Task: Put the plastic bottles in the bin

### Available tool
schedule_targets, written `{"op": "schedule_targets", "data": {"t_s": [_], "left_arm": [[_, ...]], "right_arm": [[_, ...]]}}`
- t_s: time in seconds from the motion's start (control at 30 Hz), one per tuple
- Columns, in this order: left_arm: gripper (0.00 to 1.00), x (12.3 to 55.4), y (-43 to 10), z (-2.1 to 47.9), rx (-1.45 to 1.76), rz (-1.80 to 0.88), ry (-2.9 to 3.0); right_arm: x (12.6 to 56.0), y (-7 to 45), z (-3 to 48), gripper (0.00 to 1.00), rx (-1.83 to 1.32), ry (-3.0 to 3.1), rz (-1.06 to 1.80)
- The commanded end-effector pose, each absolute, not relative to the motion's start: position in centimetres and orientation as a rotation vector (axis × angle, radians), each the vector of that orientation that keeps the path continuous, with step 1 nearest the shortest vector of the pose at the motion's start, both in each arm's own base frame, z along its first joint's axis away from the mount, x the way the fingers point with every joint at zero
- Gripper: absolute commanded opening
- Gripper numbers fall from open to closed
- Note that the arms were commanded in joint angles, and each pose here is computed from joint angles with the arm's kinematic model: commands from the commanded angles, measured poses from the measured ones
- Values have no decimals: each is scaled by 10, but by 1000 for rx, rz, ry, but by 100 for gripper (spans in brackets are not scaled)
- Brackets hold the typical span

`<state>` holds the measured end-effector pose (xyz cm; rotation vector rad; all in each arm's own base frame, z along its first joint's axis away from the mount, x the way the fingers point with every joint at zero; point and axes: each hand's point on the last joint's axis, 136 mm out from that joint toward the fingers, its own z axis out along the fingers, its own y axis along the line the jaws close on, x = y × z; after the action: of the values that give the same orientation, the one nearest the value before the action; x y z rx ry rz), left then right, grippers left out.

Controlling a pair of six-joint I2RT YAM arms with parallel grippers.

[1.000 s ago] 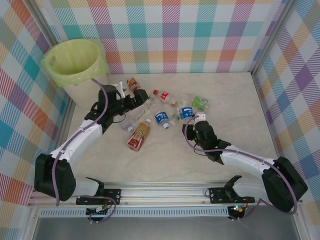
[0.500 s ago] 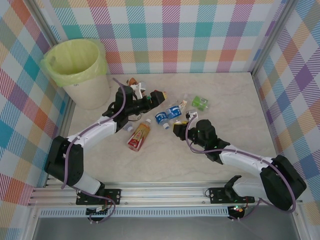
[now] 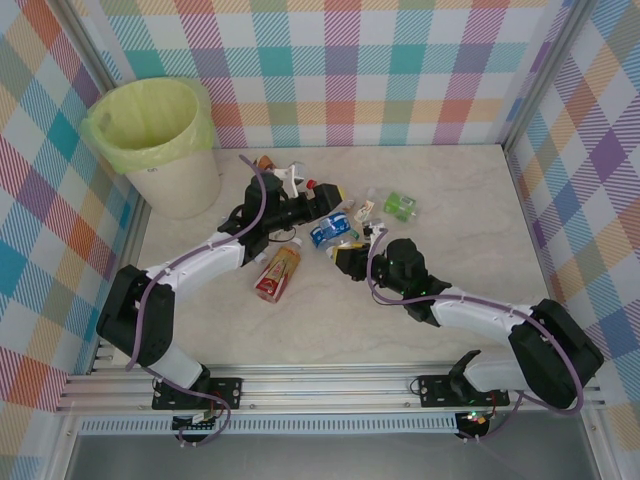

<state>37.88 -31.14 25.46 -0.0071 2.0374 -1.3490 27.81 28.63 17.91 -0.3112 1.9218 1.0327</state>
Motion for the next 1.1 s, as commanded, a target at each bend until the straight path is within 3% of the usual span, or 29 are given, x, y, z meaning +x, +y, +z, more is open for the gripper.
{"op": "schedule_targets", "data": {"t_s": [0.0, 0.23, 0.37, 0.77, 1.0, 1.07], "left_arm": [[80, 384, -314, 265, 25, -1325, 1980], [60, 382, -315, 264, 44, -1323, 1986], [55, 384, -317, 260, 46, -1313, 2017], [52, 393, -300, 260, 16, -1188, 2028], [51, 401, -261, 272, -11, -1029, 2000], [51, 402, -248, 279, -2, -982, 1986]], "right_arm": [[280, 299, 216, 24, -322, 1806, 1108], [278, 301, 216, 30, -356, 1808, 1103], [274, 301, 213, 38, -412, 1828, 1075], [261, 286, 205, 82, -563, 1931, 905], [265, 257, 212, 100, -510, 1926, 735], [271, 247, 209, 100, -465, 1944, 665]]}}
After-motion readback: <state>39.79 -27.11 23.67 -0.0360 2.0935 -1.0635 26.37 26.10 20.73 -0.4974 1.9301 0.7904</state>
